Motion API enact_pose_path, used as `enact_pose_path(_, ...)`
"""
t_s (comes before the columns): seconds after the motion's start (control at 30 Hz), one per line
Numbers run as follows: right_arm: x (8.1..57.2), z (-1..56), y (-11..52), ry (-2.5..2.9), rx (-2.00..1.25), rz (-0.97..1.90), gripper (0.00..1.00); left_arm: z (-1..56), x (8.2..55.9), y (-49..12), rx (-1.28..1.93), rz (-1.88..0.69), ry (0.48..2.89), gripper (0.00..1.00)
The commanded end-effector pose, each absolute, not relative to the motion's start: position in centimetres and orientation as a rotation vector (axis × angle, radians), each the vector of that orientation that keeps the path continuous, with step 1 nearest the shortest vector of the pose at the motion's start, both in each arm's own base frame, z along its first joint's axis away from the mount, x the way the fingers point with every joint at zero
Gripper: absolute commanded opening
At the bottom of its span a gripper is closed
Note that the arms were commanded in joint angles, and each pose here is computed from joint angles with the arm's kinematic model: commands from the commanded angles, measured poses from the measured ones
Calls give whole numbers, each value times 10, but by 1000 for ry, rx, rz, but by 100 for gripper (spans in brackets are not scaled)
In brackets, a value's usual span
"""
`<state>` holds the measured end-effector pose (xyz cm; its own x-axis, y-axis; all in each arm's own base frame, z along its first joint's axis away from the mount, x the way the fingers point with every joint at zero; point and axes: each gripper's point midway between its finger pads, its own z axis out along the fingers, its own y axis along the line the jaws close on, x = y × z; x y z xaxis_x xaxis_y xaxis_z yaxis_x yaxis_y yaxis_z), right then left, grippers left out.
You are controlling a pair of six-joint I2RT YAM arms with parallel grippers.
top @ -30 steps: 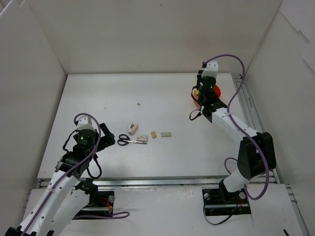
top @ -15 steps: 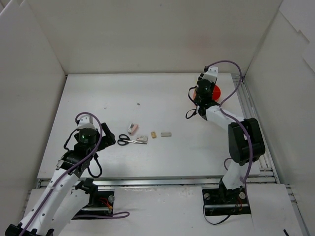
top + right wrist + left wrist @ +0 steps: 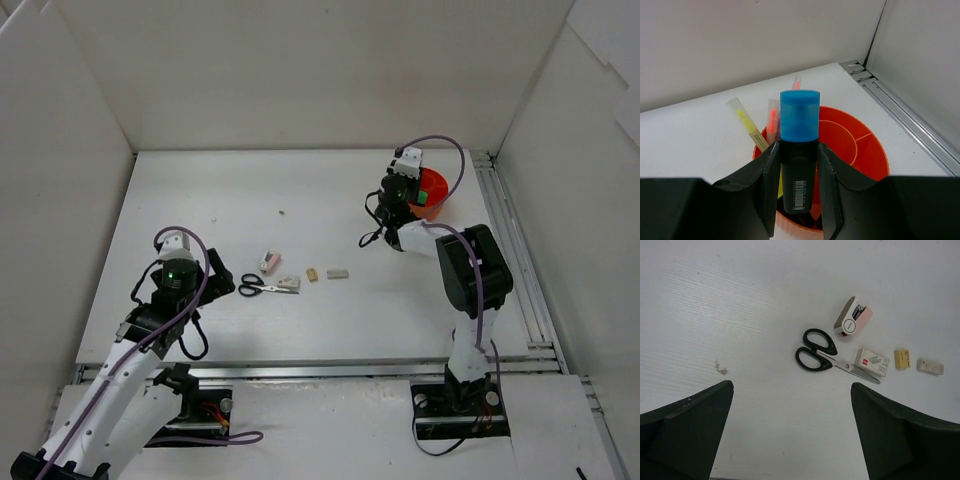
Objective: Sort the stationery into containers
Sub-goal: Place the pen in the storage box.
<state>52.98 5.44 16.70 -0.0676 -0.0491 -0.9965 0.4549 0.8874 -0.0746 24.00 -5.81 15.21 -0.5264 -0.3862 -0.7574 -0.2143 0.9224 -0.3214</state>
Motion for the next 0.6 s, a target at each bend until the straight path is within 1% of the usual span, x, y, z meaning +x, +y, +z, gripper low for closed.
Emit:
enact_pose_path(0.0,526,194,46,1422,444,-457,0,186,252,-59,-419,-254,2047,100)
enact_pose_path(0.03,525,192,45,1417,437,-484,0,188,252,-59,-419,-256,2044,99)
enact_pose_path(0.13,522,191,47,1378,447,-524,4,188,251,-58,-418,-249,2043,99)
enact_pose_path(0.3,516,194,53,1301,472,-532,8,188,251,-57,-421,-245,2046,100)
enact_pose_path(0.4,513,186,55,1304,472,-560,11,188,251,-57,-422,-246,2049,100)
enact_pose_path(0.5,507,184,58,1314,486,-568,19,188,251,-57,-422,-246,2049,99)
enact_pose_path(0.53,505,184,58,1315,489,-566,26,188,250,-57,-423,-246,2050,100)
enact_pose_path(0.57,502,182,59,1321,486,-566,30,187,250,-57,-423,-243,2051,99)
